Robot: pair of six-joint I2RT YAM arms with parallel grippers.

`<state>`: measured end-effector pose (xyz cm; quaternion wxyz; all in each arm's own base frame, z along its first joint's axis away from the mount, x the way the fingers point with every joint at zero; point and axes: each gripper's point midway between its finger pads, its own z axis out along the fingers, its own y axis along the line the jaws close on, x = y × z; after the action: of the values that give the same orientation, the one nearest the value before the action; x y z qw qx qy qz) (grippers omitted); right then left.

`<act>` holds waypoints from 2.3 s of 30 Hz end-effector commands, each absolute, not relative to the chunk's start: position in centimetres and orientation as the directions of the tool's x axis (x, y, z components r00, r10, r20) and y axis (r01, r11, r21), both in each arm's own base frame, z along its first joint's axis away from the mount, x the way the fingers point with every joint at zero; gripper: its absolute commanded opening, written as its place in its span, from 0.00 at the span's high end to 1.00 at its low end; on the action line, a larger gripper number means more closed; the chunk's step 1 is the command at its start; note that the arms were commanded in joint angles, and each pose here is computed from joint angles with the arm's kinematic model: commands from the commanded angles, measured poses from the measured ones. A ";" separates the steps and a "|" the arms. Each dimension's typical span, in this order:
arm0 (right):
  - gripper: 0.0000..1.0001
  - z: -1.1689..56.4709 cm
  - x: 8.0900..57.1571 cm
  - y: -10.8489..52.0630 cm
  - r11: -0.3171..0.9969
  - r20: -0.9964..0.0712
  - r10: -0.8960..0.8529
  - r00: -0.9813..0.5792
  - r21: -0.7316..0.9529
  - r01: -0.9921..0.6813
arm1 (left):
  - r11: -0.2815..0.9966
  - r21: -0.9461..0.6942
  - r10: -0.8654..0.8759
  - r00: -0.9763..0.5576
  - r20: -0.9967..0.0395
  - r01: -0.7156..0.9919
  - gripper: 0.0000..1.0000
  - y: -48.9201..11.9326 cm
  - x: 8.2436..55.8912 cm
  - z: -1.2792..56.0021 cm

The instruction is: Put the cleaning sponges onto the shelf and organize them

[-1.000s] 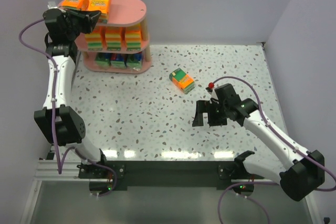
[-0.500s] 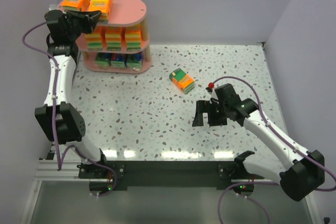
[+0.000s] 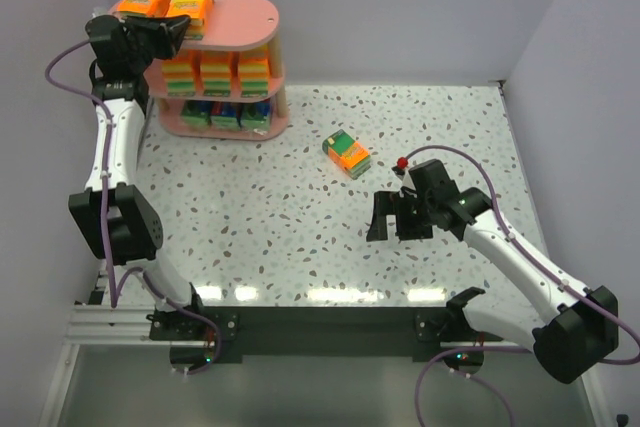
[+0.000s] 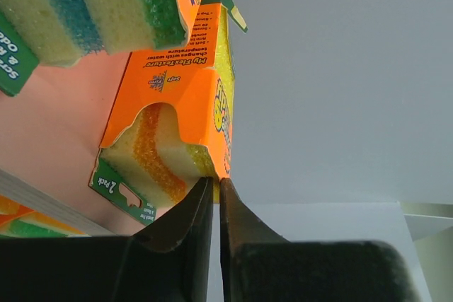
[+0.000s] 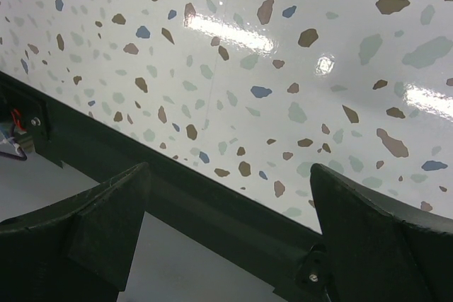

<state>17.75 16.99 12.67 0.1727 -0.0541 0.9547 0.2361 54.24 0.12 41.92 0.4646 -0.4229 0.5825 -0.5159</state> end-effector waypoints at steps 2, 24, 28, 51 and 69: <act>0.01 13.5 18.6 16.9 0.884 -0.395 -0.025 -0.919 0.421 -0.205 | 0.120 -0.992 -0.973 -0.195 -0.127 0.047 0.75 0.8 54.2 44.2; 0.01 13.5 19.0 17.0 0.888 -0.391 0.012 -0.920 0.427 -0.169 | 0.310 -0.926 -0.917 -0.190 -0.351 0.214 0.29 -9.7 39.4 47.2; 0.01 15.0 21.3 15.6 0.922 -0.459 0.071 -0.886 0.368 -0.116 | 0.268 -0.948 -0.904 -0.295 -0.308 0.170 0.30 -14.3 34.1 41.1; 0.88 15.3 49.8 16.4 0.967 -0.642 0.192 -0.743 0.254 0.031 | 0.383 -0.914 -0.731 -0.649 -0.212 -0.133 0.34 -20.5 20.6 22.0; 1.00 4.1 52.1 18.1 0.926 -0.421 0.194 -0.886 0.376 0.024 | 0.417 -0.886 -0.777 -0.586 -0.230 -0.203 0.35 -17.5 19.4 20.8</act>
<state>53.09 16.37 2.91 0.2327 0.0919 0.9567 0.1488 18.99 -17.92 21.02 0.3187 -0.3046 0.7783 -0.4472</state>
